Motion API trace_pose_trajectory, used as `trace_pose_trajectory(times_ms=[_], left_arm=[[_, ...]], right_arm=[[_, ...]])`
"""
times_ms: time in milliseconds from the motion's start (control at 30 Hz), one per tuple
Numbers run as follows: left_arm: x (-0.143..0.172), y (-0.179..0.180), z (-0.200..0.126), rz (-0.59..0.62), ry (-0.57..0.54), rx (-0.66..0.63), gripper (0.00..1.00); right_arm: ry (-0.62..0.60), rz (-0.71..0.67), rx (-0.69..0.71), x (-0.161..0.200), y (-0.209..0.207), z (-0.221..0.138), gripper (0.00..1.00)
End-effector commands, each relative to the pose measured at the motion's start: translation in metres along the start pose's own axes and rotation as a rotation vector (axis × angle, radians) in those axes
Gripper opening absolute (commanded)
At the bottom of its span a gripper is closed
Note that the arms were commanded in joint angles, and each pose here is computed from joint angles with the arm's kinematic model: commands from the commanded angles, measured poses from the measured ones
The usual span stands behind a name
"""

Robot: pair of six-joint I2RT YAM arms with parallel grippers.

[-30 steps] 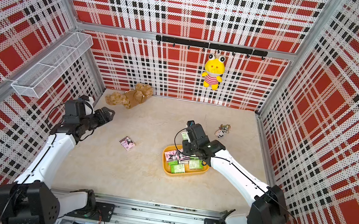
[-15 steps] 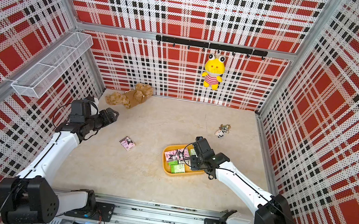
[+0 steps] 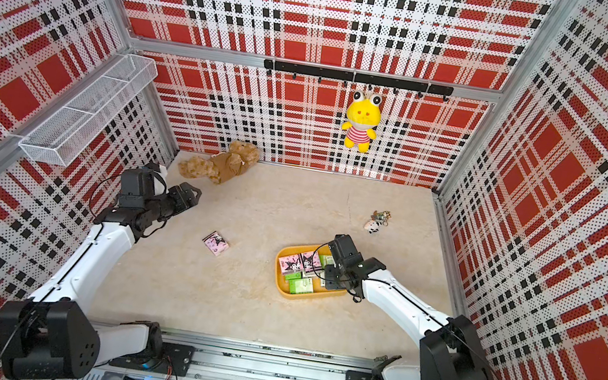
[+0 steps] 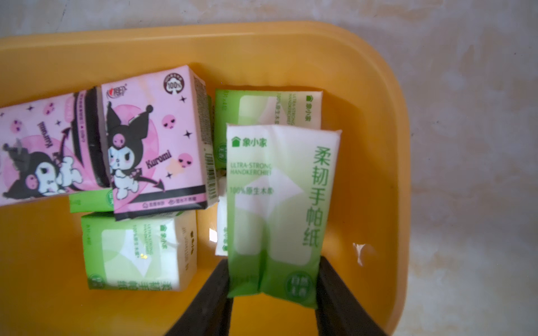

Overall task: Put the pocket tissues into the storage box
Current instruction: Place the pocket tissues in the storage box.

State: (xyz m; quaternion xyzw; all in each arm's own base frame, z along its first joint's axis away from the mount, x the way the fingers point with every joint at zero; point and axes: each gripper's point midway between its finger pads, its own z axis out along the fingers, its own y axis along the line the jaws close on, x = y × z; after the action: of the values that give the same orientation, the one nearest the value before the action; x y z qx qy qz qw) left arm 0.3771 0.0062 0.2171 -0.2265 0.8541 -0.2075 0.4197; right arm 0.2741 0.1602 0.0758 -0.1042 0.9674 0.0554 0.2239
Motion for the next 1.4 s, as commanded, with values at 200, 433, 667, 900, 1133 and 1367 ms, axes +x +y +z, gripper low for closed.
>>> trace_pose_trajectory(times_ms=[200,433,667,900,1133,1367], left_arm=[[-0.014,-0.009,-0.003,0.024,-0.037,0.016,0.8],[-0.016,-0.006,-0.006,0.021,-0.045,0.015,0.8],[-0.015,-0.006,-0.006,0.019,-0.044,0.016,0.8],[-0.016,-0.008,-0.007,0.019,-0.047,0.021,0.8],[-0.013,-0.006,-0.006,0.014,-0.042,0.017,0.79],[-0.016,-0.007,-0.007,-0.001,-0.042,0.03,0.8]], right_arm=[[-0.026,-0.007,-0.026,-0.023,0.01,0.012,0.5],[-0.025,-0.021,-0.025,-0.028,0.012,0.015,0.55],[-0.046,-0.026,-0.006,-0.033,0.009,0.006,0.74],[-0.091,-0.031,-0.012,-0.051,0.011,-0.02,0.75],[-0.161,-0.058,-0.111,-0.071,0.039,-0.06,0.75],[-0.185,-0.203,-0.218,-0.094,0.13,-0.058,0.76]])
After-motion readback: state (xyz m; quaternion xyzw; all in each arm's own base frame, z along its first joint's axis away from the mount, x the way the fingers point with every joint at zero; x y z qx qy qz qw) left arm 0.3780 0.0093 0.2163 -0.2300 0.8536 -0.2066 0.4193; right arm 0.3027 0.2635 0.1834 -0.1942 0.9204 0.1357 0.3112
